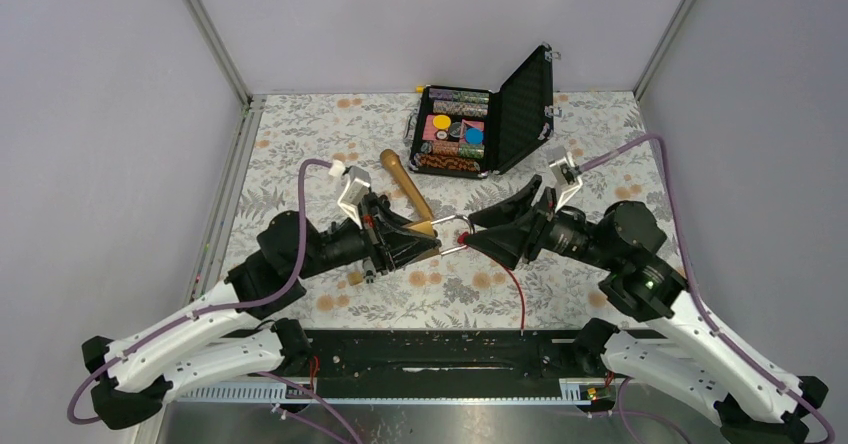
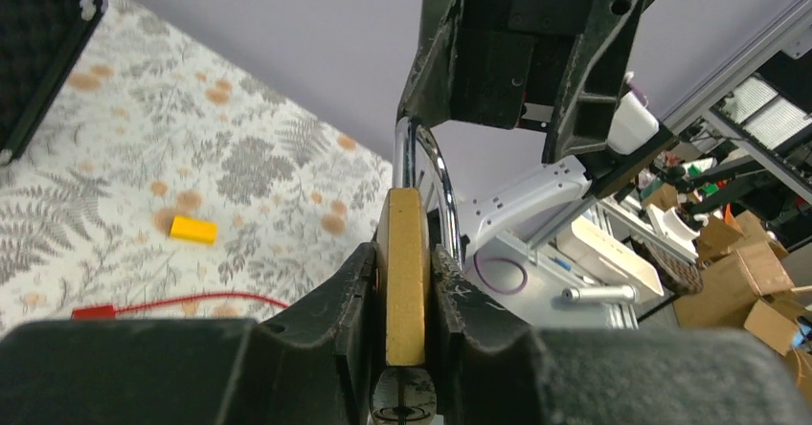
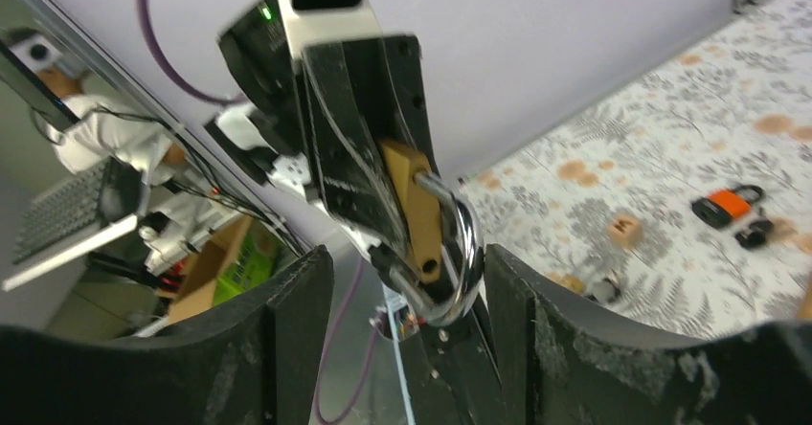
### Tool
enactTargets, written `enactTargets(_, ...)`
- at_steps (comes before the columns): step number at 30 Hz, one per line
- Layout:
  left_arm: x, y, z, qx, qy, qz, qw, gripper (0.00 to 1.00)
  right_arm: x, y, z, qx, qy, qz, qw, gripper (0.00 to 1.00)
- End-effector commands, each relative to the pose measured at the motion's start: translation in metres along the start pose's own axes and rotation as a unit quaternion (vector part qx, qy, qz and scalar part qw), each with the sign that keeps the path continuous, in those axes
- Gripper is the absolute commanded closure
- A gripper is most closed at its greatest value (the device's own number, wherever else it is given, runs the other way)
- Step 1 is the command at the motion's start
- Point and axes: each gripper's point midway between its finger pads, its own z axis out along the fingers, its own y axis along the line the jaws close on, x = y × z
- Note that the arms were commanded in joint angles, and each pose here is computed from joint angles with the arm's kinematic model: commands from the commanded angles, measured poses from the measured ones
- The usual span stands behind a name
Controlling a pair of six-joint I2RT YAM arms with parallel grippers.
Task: Lock with the key
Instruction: Lock the lock.
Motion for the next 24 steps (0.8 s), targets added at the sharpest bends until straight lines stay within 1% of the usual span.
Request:
enactTargets(1,-0.052,-0.038,-0.005,0.033,-0.034,0.002,0.999,1.00,0.015,-0.001,-0.028,0.039,0.061,-0.042,0.996,0.35)
enactTargets(3,-0.049,-0.039,-0.003,0.035,-0.019,0.005,0.999,1.00,0.019,-0.007,-0.030,0.057,0.071,-0.036,0.995,0.35)
enactTargets(5,-0.047,-0.041,-0.001,0.043,-0.011,0.005,0.999,1.00,0.022,-0.015,-0.029,0.075,0.077,-0.028,0.994,0.37)
enactTargets(7,-0.045,-0.045,0.001,0.053,0.001,0.003,0.999,1.00,0.023,-0.022,-0.027,0.087,0.071,-0.024,0.993,0.53)
enactTargets(8,-0.041,-0.045,0.003,0.054,0.014,0.001,0.998,1.00,0.023,-0.019,-0.024,0.073,0.065,-0.025,0.995,0.59)
enactTargets(9,-0.040,-0.046,0.005,0.059,0.020,0.002,0.998,1.00,0.024,-0.015,-0.023,0.055,0.061,-0.025,0.996,0.63)
enactTargets(10,-0.038,-0.047,0.006,0.065,0.028,0.002,0.998,1.00,0.023,-0.010,-0.021,0.036,0.053,-0.029,0.998,0.63)
enactTargets(11,-0.036,-0.048,0.007,0.069,0.033,0.004,0.997,1.00,0.024,-0.007,-0.021,0.025,0.048,-0.032,0.998,0.61)
enactTargets(13,-0.033,-0.049,0.008,0.075,0.041,0.008,0.996,1.00,0.025,-0.006,-0.024,0.019,0.047,-0.041,0.998,0.49)
enactTargets(14,-0.032,-0.049,0.008,0.078,0.045,0.011,0.996,1.00,0.020,-0.002,-0.024,0.010,0.035,-0.053,0.998,0.44)
enactTargets(16,-0.030,-0.051,0.009,0.086,0.056,0.018,0.995,1.00,0.018,0.001,-0.026,0.003,0.027,-0.062,0.998,0.43)
enactTargets(17,-0.028,-0.052,0.010,0.093,0.064,0.021,0.993,1.00,0.018,0.002,-0.026,0.000,0.026,-0.064,0.998,0.45)
enactTargets(18,-0.027,-0.054,0.011,0.099,0.069,0.023,0.992,1.00,0.018,0.000,-0.026,0.001,0.026,-0.066,0.997,0.53)
enactTargets(19,-0.026,-0.055,0.011,0.103,0.074,0.024,0.992,1.00,0.019,-0.001,-0.026,0.002,0.027,-0.068,0.997,0.68)
enactTargets(20,-0.025,-0.057,0.011,0.107,0.079,0.023,0.991,1.00,0.021,-0.002,-0.026,0.004,0.027,-0.067,0.997,0.80)
enactTargets(21,-0.025,-0.058,0.011,0.110,0.082,0.019,0.990,1.00,0.024,-0.005,-0.027,0.005,0.025,-0.065,0.998,0.88)
enactTargets(22,-0.026,-0.061,0.010,0.117,0.081,0.016,0.990,1.00,0.026,-0.006,-0.027,0.003,0.020,-0.065,0.998,0.88)
enactTargets(24,-0.026,-0.066,0.009,0.130,0.076,0.007,0.989,1.00,0.036,-0.009,-0.029,-0.006,0.019,-0.067,0.998,0.85)
